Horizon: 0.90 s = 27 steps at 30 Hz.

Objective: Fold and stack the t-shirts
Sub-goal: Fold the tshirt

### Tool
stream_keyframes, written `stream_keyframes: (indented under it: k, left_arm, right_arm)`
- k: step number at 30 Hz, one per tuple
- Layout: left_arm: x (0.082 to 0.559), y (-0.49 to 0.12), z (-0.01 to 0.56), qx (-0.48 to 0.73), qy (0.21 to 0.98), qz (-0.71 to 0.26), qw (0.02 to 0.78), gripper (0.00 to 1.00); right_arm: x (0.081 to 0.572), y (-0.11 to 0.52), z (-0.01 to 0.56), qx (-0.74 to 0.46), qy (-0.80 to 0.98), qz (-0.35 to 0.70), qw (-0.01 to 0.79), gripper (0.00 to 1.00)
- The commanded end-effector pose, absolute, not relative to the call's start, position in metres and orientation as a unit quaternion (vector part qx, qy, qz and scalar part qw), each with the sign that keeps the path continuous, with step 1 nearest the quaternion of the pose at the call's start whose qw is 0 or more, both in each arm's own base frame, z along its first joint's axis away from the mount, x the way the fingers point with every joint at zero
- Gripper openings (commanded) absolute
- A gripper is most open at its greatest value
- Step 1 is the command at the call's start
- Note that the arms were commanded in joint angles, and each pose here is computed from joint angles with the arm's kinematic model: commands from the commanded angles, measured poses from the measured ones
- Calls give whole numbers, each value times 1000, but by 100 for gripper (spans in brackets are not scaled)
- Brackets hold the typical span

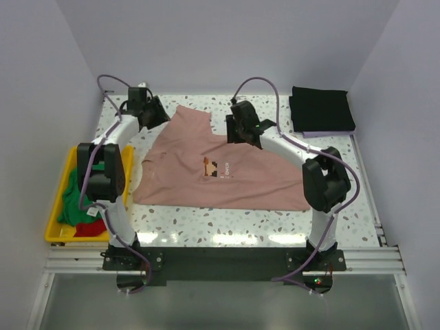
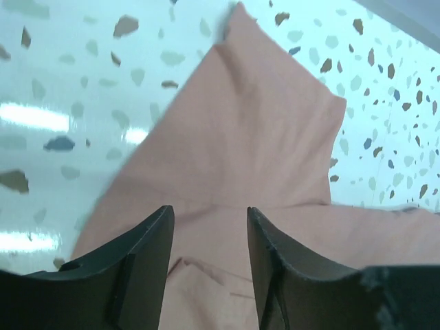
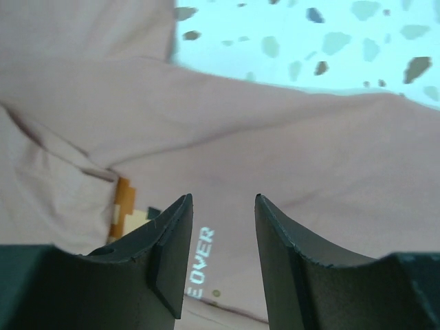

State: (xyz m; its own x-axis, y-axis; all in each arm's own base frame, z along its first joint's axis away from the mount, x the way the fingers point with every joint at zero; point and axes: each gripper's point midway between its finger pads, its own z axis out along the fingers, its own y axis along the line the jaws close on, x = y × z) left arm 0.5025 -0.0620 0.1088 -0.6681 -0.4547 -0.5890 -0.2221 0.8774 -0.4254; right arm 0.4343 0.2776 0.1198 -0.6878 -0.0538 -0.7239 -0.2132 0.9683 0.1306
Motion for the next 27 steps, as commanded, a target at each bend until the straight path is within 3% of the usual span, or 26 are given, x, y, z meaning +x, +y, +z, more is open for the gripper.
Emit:
stream_keyframes:
  k: [1,7,13,27]
  left_arm:
    - [555,-58,144,-121,873,-155,447,53]
    - [612,-68,140,-69,857,-168,481,60]
    - [648,-68,91,-57,867,-159,468,60]
    - [671,-89,69,-33,848,-212,484,59]
  right_arm:
    - [447,257,145,-31,904,148,400,45]
    - [458,240,144,-10,903,182,390,45]
    - [468,224,146,2,899,195,392,44]
    - [470,199,156,21,891,199,408,43]
